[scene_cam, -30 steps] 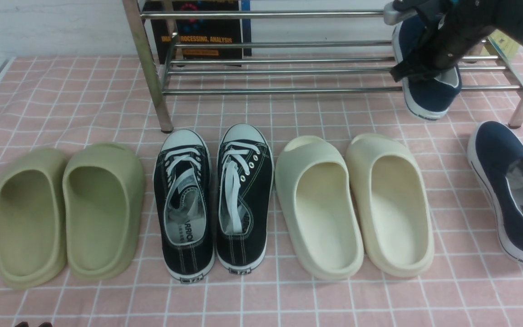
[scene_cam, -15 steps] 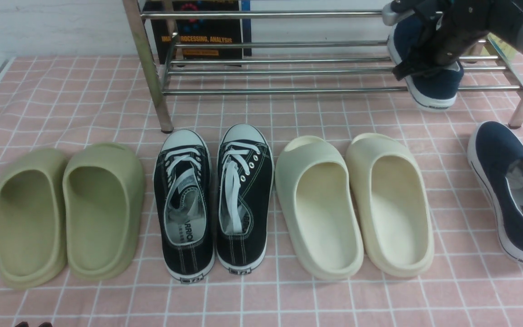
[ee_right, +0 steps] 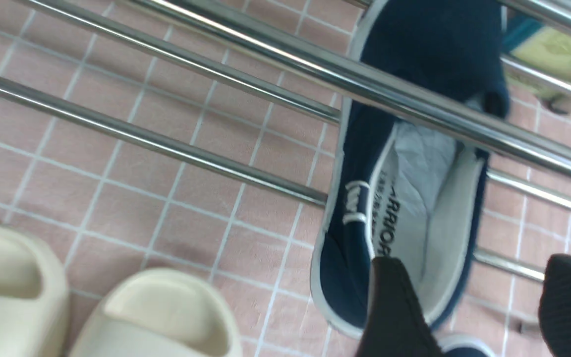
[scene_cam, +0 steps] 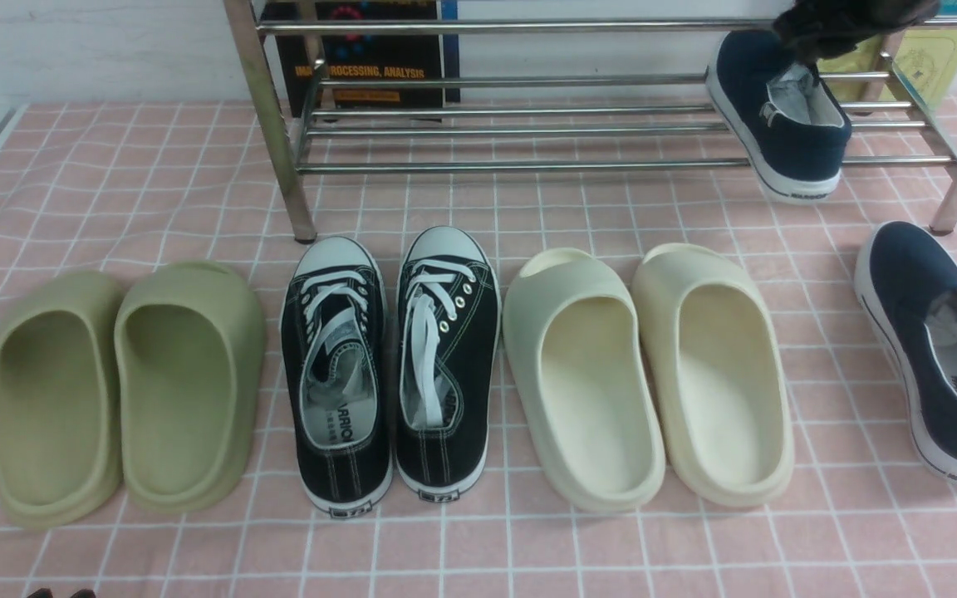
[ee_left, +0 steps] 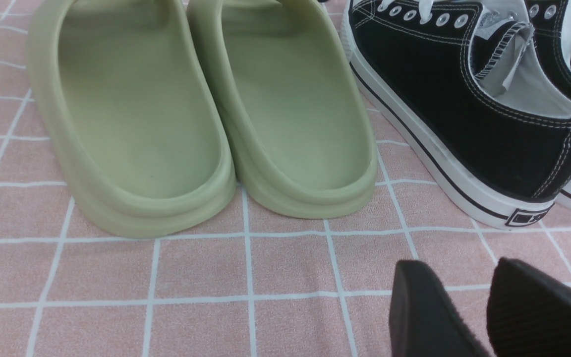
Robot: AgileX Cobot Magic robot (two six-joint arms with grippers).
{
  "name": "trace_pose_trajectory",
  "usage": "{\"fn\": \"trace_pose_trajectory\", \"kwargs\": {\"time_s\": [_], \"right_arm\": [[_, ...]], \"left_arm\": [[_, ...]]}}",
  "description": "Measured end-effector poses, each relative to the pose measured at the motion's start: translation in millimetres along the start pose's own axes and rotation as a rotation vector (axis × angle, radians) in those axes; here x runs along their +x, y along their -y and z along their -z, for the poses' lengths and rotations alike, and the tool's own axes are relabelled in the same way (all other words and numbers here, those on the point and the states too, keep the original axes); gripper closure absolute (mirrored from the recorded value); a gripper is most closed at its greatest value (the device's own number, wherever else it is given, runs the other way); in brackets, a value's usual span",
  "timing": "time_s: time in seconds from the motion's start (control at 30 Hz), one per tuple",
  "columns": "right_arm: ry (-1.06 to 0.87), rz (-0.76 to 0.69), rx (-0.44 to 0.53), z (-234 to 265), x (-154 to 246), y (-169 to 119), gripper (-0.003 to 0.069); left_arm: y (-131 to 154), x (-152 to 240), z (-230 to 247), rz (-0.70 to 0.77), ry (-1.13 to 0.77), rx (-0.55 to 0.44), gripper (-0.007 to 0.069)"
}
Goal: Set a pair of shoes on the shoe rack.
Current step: Use the right arm to grab the shoe closest to it
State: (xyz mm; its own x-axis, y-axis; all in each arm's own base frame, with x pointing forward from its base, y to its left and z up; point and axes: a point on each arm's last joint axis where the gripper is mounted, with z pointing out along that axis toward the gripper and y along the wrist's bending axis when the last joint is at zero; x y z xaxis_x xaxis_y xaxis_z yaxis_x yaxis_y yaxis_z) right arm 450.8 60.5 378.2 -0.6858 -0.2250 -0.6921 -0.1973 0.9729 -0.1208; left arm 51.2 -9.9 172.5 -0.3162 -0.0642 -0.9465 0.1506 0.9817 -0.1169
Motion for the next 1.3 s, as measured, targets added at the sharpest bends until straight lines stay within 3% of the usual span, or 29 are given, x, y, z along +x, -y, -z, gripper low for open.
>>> {"fn": "trace_pose_trajectory", "kwargs": {"time_s": [0.27, 0.43, 0.8, 1.1, 1.3], "right_arm": [[-0.040, -0.159, 0.026, 92, 6, 17, 0.0260], [-0.054, -0.182, -0.057, 119, 22, 7, 0.0260], [-0.470, -0.150, 0.032, 55, 160, -5, 0.0260], [-0.465, -0.191, 0.028, 26, 198, -12, 0.0261], [-0.346, -0.216, 0.092, 8, 212, -10, 0.0293]], "left_arm": [[0, 0, 0, 0.000, 0.000, 0.000, 0.0389], [0, 0, 0, 0.000, 0.000, 0.000, 0.0389], [0, 0, 0, 0.000, 0.000, 0.000, 0.0389], [0, 0, 0, 0.000, 0.000, 0.000, 0.0389], [0, 0, 0, 0.000, 0.000, 0.000, 0.0389]]}}
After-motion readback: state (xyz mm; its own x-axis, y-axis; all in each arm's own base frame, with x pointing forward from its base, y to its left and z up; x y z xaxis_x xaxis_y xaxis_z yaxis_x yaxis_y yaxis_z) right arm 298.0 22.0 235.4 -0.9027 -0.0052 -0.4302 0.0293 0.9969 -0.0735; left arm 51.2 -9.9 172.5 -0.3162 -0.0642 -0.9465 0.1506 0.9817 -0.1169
